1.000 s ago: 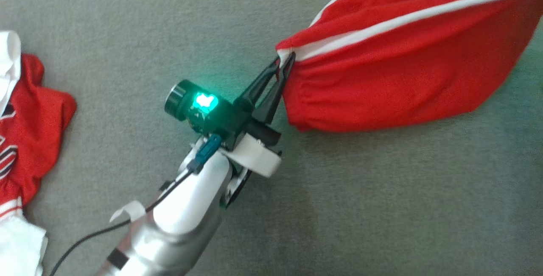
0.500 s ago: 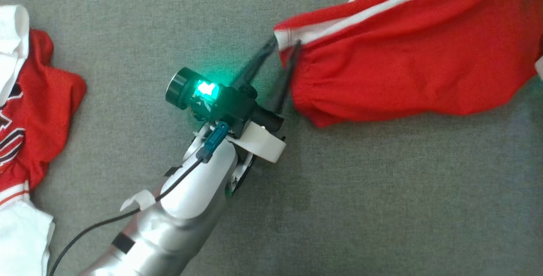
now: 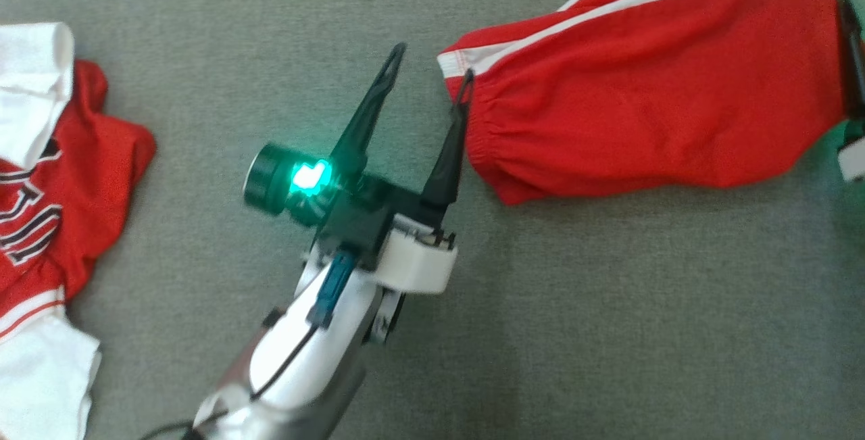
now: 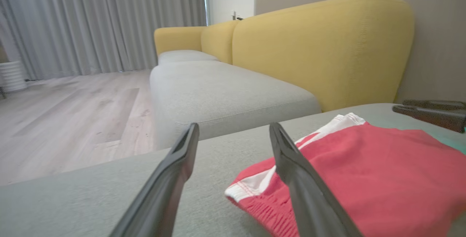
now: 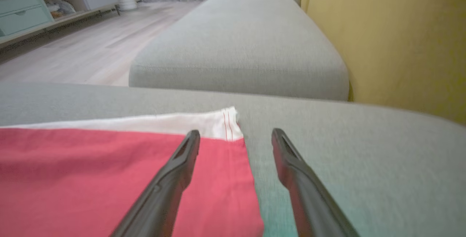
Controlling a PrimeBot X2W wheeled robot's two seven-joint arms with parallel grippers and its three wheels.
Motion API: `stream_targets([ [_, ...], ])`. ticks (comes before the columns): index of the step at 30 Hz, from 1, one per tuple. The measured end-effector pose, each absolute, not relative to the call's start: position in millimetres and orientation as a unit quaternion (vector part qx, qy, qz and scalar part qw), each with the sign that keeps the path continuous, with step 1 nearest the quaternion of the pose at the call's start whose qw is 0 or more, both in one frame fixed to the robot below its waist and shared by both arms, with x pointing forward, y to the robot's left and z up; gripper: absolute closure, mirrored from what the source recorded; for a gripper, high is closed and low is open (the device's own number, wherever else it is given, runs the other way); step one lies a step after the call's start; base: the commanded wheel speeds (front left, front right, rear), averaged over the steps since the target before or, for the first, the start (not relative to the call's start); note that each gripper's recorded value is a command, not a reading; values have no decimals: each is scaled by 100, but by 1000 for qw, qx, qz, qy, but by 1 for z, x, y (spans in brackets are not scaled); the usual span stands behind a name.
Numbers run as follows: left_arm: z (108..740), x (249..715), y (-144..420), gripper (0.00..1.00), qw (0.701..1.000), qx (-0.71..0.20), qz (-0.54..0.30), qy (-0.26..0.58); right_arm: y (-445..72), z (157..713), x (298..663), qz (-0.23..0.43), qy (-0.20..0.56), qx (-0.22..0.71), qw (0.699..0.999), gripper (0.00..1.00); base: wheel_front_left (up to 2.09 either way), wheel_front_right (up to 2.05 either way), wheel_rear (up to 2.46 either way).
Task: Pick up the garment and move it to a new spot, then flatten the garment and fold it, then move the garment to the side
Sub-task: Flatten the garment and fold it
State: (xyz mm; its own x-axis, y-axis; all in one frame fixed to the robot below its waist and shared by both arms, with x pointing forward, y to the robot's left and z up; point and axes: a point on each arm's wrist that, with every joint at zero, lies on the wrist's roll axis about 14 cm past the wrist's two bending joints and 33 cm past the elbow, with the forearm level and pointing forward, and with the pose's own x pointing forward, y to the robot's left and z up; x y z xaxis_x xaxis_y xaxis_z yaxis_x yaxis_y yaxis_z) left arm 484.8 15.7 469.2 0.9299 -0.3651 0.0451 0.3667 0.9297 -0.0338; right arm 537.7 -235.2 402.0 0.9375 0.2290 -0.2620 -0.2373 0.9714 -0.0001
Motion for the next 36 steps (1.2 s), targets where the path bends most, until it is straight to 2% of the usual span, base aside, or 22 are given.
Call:
stream_targets([
  [4, 474, 473, 39, 0, 989, -29, -141, -21, -242, 385, 531, 98, 164, 3, 982, 0, 0, 0, 0],
  [9, 480, 457, 61, 0, 994, -37, -101, -23, -250, 353, 525, 69, 244, 20, 967, 0, 0, 0, 0],
  [13, 487, 448, 73, 0, 996, -34, -83, -29, -239, 344, 529, 70, 278, 35, 957, 1, 0, 0, 0],
  [14, 489, 446, 76, 0, 996, -34, -79, -29, -234, 345, 531, 75, 281, 37, 956, 7, 0, 0, 0],
  [15, 490, 444, 78, 0, 996, -32, -76, -30, -230, 346, 532, 80, 283, 40, 955, 77, 0, 0, 0],
  [16, 491, 443, 80, 0, 996, -30, -74, -32, -226, 347, 532, 84, 284, 43, 954, 100, 0, 0, 0],
  [21, 491, 443, 82, 0, 997, -22, -69, -35, -231, 353, 524, 77, 271, 47, 958, 100, 0, 0, 0],
  [30, 494, 450, 55, 0, 992, -29, -115, -47, -323, 373, 487, -21, 258, 6, 966, 100, 0, 0, 0],
  [36, 493, 453, 36, 0, 988, -31, -145, -50, -337, 405, 489, -30, 212, -6, 977, 100, 0, 0, 0],
])
